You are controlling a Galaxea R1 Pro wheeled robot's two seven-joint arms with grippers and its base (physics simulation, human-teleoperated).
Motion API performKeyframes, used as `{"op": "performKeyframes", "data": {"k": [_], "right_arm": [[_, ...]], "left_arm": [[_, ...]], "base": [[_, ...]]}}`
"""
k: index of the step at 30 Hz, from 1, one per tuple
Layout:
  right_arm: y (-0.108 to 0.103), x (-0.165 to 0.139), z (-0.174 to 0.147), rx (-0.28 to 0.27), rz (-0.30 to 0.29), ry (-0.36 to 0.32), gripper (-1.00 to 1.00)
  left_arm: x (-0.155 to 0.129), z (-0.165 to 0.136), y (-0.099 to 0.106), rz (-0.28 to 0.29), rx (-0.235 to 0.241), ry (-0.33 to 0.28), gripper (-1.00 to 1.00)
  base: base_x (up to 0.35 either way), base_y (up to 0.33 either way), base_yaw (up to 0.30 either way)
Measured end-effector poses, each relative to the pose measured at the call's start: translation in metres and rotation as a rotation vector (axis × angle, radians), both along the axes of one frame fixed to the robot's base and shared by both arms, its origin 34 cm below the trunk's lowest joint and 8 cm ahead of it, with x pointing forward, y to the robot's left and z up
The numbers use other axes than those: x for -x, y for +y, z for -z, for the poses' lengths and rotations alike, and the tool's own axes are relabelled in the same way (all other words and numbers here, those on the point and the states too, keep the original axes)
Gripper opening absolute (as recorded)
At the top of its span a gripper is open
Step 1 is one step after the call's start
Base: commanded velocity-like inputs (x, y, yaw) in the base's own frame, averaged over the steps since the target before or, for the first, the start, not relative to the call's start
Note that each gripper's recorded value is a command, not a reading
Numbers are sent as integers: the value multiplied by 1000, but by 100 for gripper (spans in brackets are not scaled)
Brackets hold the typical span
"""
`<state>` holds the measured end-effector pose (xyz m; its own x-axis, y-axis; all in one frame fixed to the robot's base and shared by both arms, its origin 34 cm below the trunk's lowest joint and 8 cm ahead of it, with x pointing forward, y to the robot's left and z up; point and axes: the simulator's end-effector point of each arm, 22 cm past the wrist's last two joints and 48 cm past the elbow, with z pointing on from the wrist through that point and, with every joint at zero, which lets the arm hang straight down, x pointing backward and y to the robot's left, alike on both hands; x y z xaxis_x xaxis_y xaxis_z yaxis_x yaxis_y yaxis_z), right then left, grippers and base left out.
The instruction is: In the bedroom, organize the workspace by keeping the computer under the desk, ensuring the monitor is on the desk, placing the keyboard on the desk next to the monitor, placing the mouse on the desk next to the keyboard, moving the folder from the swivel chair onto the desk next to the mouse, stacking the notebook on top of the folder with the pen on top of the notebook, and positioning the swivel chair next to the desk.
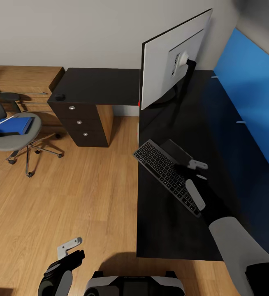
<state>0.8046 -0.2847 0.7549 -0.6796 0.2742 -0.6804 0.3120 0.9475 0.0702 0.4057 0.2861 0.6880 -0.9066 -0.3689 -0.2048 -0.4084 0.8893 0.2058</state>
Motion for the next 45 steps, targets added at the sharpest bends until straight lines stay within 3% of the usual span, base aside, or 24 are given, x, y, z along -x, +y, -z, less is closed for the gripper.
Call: {"op": "performKeyframes", "data": {"k": [11, 45], "right_arm": [[-3, -2, 0, -33, -63, -24, 100], [9, -3, -1, -54, -80, -26, 100]], "left_arm": [[0, 0, -1, 2, 2, 0, 100], [1, 0, 0, -2, 1, 2, 100]], "base": [[0, 0, 0], [46, 0, 0]]}}
